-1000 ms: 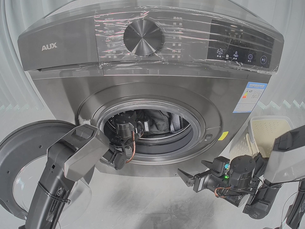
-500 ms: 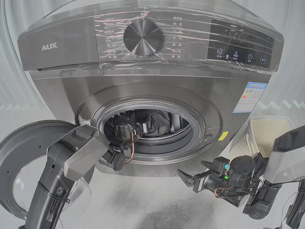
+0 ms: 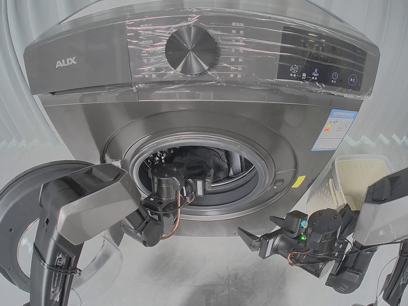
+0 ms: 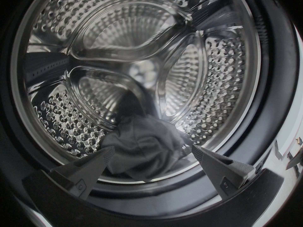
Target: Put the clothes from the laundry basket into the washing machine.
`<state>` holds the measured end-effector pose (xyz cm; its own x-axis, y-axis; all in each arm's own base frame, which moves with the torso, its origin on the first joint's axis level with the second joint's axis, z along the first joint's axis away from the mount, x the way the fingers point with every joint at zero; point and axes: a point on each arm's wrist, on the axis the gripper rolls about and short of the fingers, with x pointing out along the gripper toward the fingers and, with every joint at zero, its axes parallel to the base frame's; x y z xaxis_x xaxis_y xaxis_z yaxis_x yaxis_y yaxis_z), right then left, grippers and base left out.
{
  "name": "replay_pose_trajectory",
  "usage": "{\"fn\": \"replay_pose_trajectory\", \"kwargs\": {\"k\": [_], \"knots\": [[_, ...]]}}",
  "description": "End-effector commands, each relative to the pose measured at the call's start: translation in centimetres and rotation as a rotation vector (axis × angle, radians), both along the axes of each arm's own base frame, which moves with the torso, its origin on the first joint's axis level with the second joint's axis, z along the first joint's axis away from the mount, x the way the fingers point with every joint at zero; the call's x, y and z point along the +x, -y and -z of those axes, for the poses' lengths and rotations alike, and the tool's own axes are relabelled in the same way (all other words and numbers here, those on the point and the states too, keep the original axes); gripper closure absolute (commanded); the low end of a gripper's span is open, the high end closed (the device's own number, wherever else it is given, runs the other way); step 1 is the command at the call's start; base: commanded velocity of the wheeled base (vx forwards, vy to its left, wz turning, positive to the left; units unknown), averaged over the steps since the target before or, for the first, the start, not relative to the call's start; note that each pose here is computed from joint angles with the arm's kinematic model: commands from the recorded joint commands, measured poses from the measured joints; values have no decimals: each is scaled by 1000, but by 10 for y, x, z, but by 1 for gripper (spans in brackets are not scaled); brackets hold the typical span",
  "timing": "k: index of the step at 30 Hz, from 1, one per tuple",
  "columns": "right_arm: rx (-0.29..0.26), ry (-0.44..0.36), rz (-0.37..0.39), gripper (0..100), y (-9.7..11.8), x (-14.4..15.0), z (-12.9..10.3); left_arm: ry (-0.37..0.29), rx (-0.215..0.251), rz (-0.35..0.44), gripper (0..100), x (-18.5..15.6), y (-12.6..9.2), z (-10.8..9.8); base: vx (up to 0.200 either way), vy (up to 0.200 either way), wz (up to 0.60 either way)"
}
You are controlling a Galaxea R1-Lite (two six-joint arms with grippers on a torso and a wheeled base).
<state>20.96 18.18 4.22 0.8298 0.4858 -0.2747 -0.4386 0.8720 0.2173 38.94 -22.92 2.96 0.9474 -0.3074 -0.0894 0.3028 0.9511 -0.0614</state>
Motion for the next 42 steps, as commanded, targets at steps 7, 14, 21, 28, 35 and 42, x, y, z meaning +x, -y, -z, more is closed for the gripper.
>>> {"fn": "replay_pose_trajectory", "kwargs": {"k": [7, 14, 21, 28, 35, 42], "knots": [[-15, -16, -1, 0, 3, -4, 3, 7, -9, 182, 0, -97, 18, -46, 0, 0, 0], [20, 27, -9, 0, 6, -11, -15, 15, -21, 268, 0, -146, 15, -57, 0, 0, 0], [44, 101, 15, 0, 19, -27, -41, 79, -80, 272, 0, -187, -23, -102, 0, 0, 0], [13, 163, 98, 0, 41, -56, -58, 91, -90, 197, 0, -231, -87, -127, 0, 0, 0], [28, 258, 166, 0, 70, -67, -79, 114, -132, 188, 0, -268, -126, -132, 0, 0, 0], [23, 279, 233, 0, 87, -67, -85, 147, -139, 93, 0, -271, -147, -136, 0, 0, 0]]}}
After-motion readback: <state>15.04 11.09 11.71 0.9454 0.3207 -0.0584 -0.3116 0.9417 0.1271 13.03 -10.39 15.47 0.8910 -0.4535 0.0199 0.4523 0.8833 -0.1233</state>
